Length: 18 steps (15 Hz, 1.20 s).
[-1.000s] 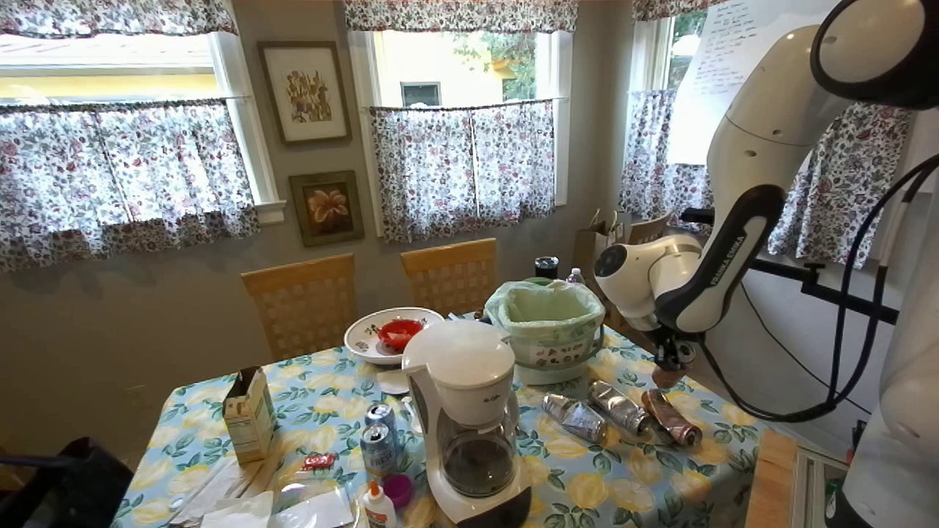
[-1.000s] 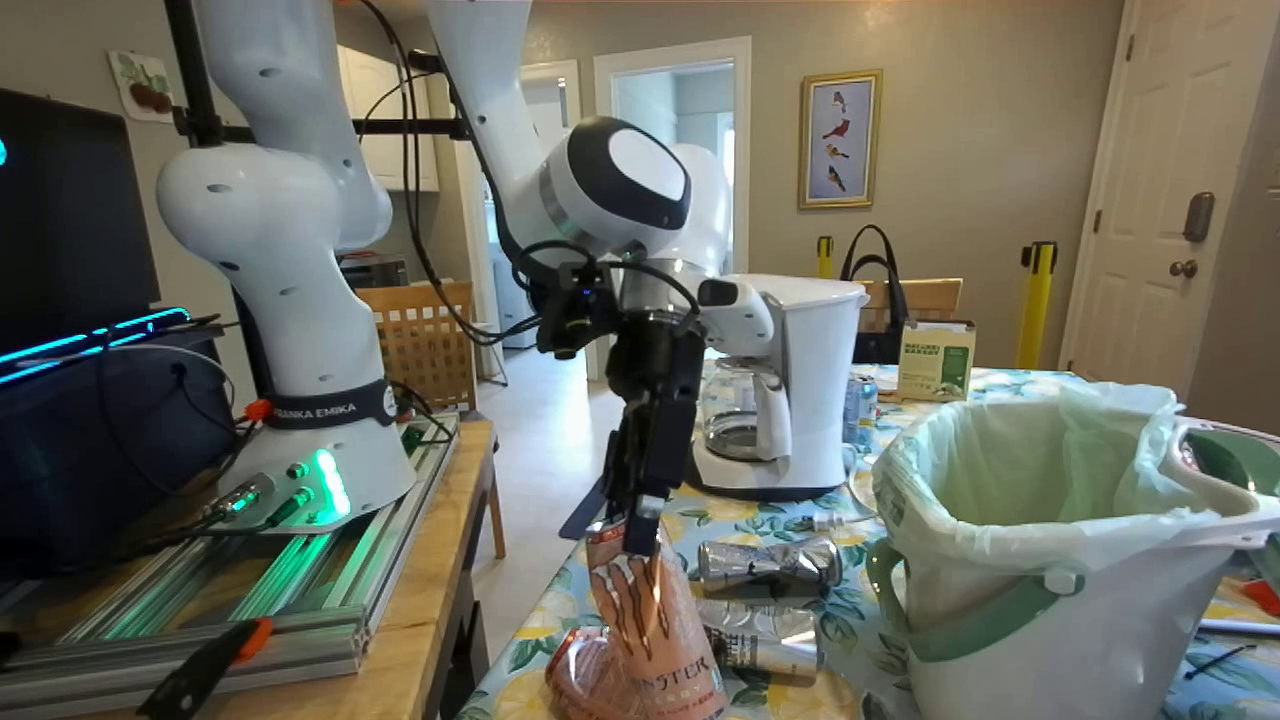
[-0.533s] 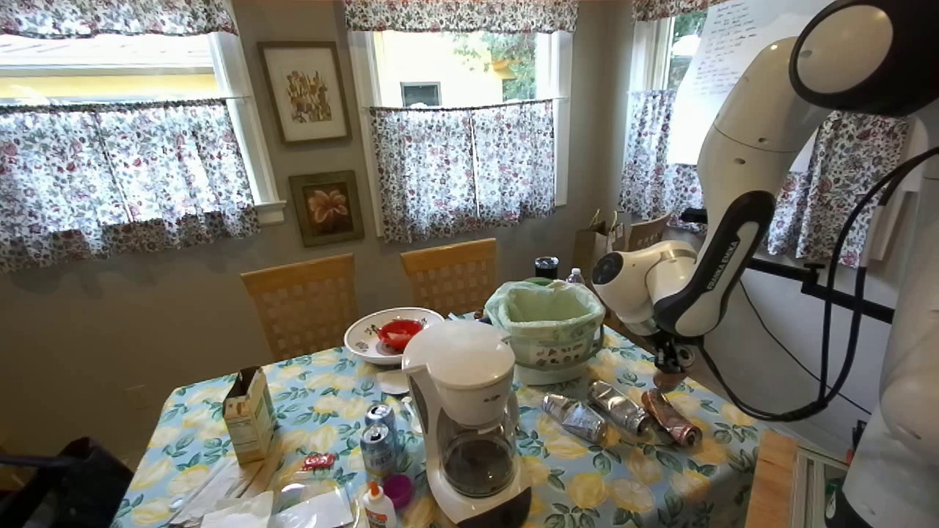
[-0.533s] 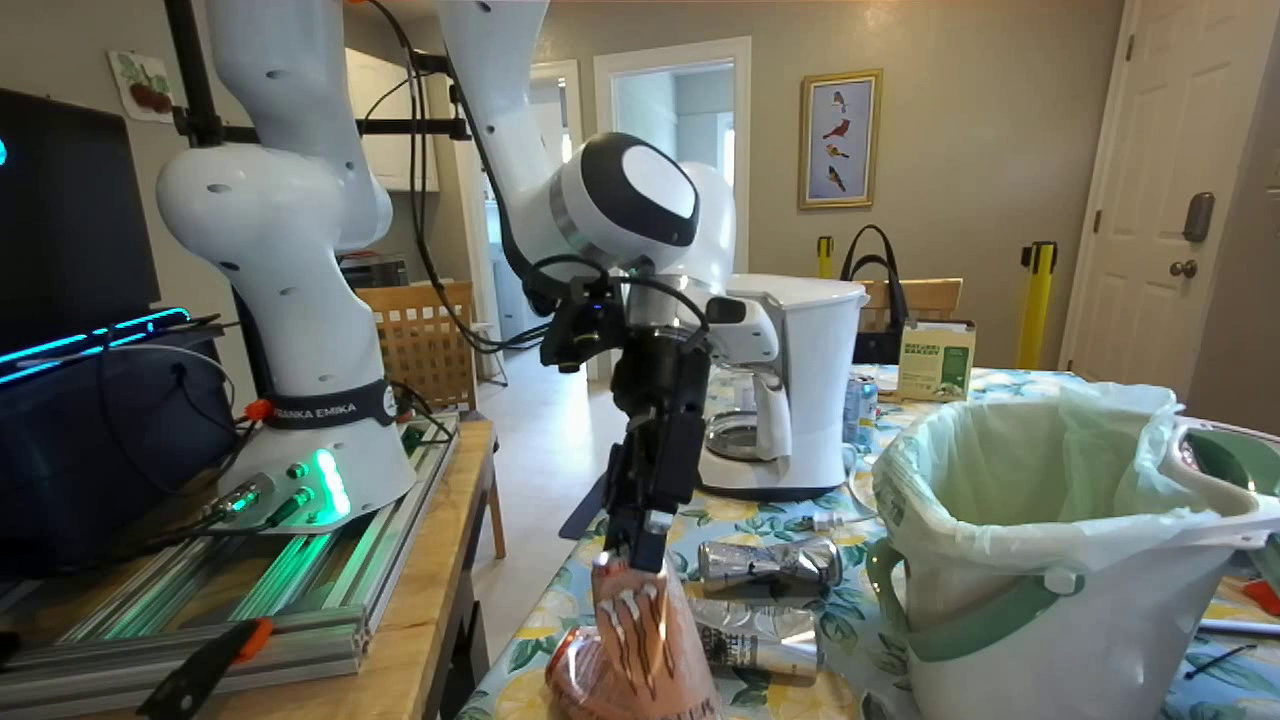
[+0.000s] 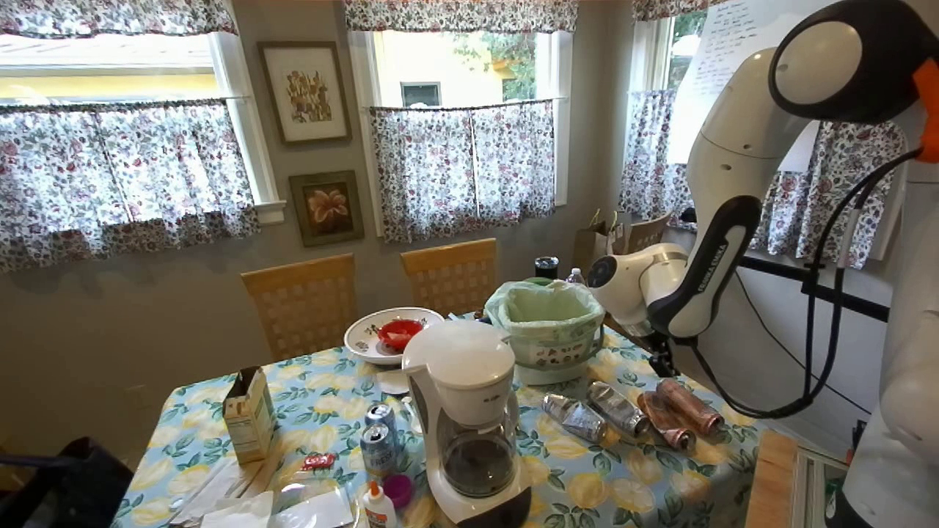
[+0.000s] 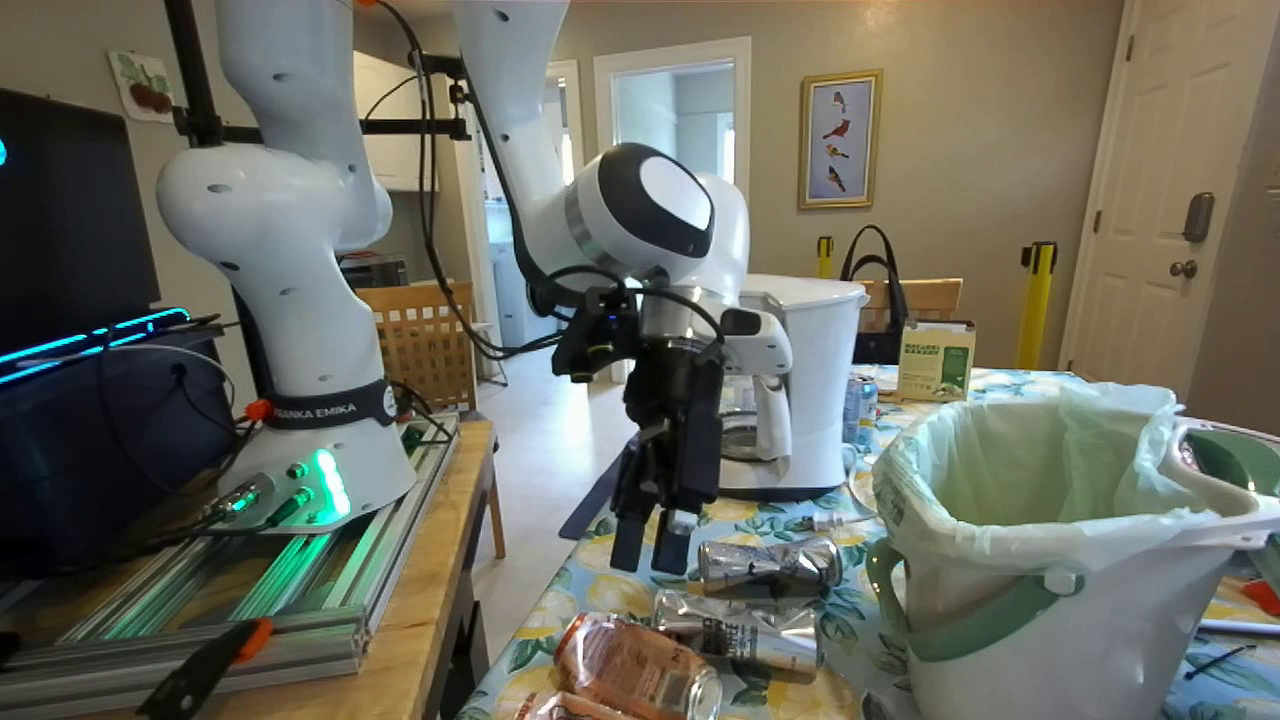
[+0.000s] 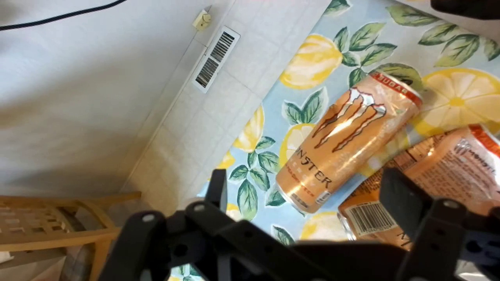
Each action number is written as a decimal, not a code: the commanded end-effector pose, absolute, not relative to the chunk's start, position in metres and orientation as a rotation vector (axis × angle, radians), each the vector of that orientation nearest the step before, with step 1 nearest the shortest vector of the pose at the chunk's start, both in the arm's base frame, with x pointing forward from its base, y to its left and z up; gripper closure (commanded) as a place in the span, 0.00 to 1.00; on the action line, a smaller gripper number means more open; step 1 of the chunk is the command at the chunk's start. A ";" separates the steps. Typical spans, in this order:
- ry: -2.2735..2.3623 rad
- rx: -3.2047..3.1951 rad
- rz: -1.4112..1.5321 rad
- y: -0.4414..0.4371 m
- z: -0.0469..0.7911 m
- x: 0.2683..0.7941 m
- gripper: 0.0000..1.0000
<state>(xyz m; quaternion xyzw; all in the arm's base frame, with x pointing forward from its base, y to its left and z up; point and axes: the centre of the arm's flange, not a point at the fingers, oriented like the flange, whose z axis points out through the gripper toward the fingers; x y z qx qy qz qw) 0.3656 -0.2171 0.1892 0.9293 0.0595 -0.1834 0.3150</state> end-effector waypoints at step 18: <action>-0.449 2.895 -0.097 -0.233 0.310 0.427 0.00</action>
